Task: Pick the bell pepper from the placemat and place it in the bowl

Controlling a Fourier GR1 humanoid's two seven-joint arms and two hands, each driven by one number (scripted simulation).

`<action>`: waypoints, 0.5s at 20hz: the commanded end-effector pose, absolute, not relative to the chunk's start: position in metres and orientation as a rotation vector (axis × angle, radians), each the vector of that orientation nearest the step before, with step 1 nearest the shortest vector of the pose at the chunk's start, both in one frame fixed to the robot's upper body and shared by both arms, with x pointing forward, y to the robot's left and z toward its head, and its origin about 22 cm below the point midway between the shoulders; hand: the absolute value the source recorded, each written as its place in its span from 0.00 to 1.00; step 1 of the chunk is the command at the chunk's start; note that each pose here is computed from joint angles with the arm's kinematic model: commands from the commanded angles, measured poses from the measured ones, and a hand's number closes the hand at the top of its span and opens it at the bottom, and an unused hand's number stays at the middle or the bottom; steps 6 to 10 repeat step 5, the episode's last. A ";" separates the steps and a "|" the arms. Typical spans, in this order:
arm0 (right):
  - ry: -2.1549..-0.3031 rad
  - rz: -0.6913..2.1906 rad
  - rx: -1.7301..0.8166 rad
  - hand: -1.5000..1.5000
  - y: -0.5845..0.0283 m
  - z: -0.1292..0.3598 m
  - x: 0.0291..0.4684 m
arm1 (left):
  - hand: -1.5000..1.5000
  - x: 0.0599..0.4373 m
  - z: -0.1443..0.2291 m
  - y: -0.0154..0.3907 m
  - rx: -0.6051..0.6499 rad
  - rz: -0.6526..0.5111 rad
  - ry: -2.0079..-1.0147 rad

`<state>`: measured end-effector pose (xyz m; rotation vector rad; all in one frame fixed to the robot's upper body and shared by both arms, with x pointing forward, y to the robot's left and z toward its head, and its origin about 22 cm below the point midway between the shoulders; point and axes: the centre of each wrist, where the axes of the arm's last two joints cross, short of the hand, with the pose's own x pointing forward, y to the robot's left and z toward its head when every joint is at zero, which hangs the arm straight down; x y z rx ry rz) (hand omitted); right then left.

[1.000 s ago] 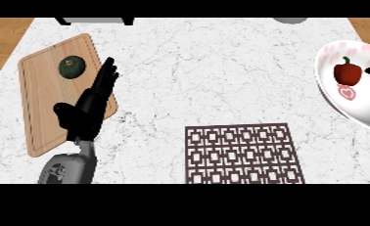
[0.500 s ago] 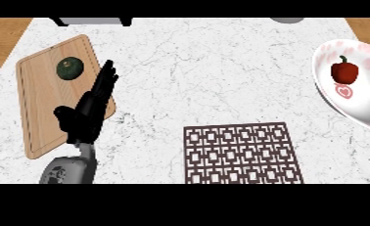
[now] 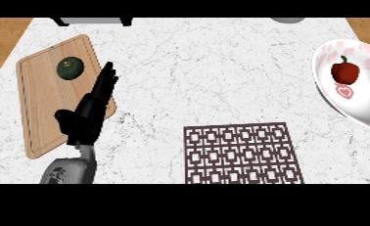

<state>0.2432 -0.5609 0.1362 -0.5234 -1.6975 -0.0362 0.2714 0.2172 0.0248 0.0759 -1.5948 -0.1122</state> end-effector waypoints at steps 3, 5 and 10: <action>-1.703 0.009 -0.487 0.00 -0.575 0.125 0.208 | 0.50 0.260 0.030 0.218 0.060 -0.087 -1.595; -1.690 0.016 -0.457 0.00 -0.560 0.119 0.215 | 0.50 0.279 0.042 0.229 0.068 -0.107 -1.607; -1.690 0.016 -0.457 0.00 -0.560 0.119 0.215 | 0.50 0.279 0.042 0.229 0.068 -0.107 -1.607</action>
